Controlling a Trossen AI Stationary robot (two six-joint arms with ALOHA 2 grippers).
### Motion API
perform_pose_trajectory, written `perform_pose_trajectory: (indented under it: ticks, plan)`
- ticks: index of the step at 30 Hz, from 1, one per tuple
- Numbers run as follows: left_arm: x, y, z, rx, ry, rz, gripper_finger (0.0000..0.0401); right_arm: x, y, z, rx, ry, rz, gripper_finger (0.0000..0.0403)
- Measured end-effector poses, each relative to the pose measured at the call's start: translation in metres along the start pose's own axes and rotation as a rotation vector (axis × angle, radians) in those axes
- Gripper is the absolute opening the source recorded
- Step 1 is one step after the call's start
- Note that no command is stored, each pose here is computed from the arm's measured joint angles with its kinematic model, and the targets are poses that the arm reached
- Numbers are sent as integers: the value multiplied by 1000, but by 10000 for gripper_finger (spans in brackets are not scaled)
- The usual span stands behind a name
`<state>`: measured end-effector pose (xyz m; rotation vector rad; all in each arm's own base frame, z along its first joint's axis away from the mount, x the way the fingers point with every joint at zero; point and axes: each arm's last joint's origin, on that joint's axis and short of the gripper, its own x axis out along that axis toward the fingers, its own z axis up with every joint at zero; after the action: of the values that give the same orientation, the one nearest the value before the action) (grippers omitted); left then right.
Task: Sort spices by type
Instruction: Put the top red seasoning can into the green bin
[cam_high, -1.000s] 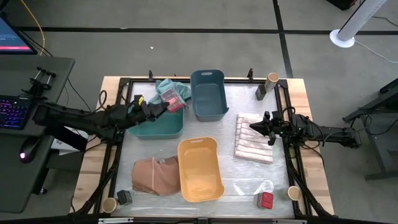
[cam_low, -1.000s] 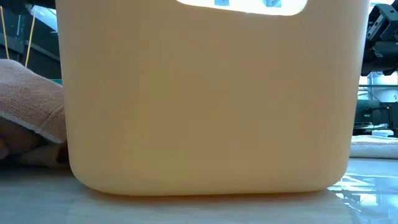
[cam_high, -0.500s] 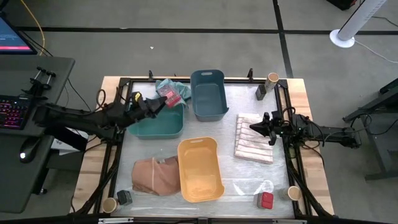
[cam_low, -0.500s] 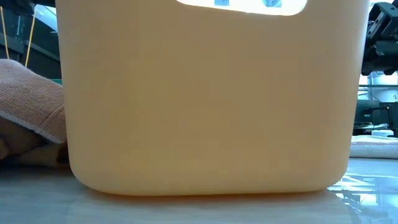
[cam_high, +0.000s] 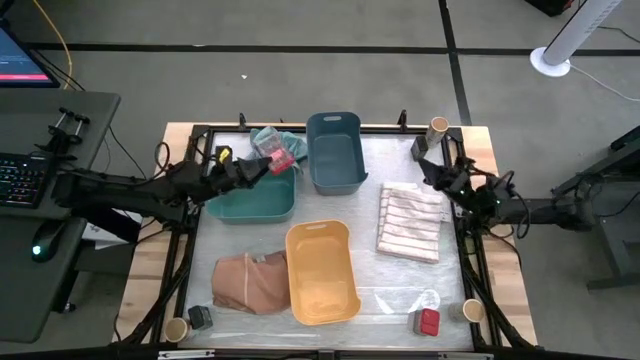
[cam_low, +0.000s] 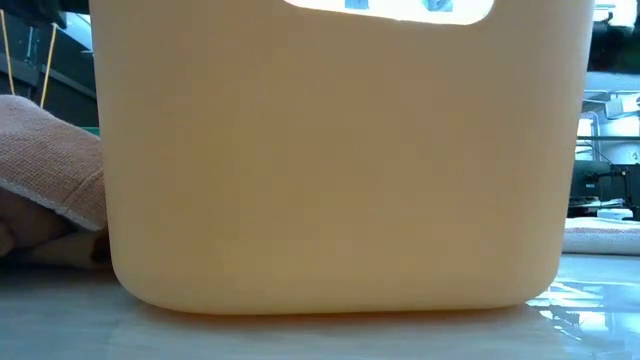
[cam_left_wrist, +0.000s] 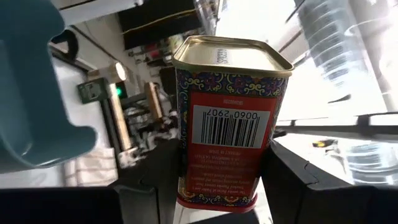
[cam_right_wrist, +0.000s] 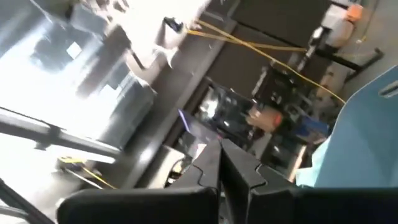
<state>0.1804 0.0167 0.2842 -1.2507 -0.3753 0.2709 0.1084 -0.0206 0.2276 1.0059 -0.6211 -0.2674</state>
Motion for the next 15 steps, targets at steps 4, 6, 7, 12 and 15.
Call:
perform_pose_trajectory:
  ticks: [4,6,7,12,15]
  plan:
    - [13,4,3,6,61,14,156,47,23,-12,-103,155,-126,1]
    - [24,2,5,21,117,6,156,76,32,-23,-195,266,-188,9]
    - [29,2,6,34,143,7,156,89,33,-28,-232,330,-217,17]
    - [55,-4,12,122,235,-21,156,157,33,-41,-341,596,-340,94]
    - [63,-5,15,142,284,-35,156,191,30,-36,-347,700,-394,149]
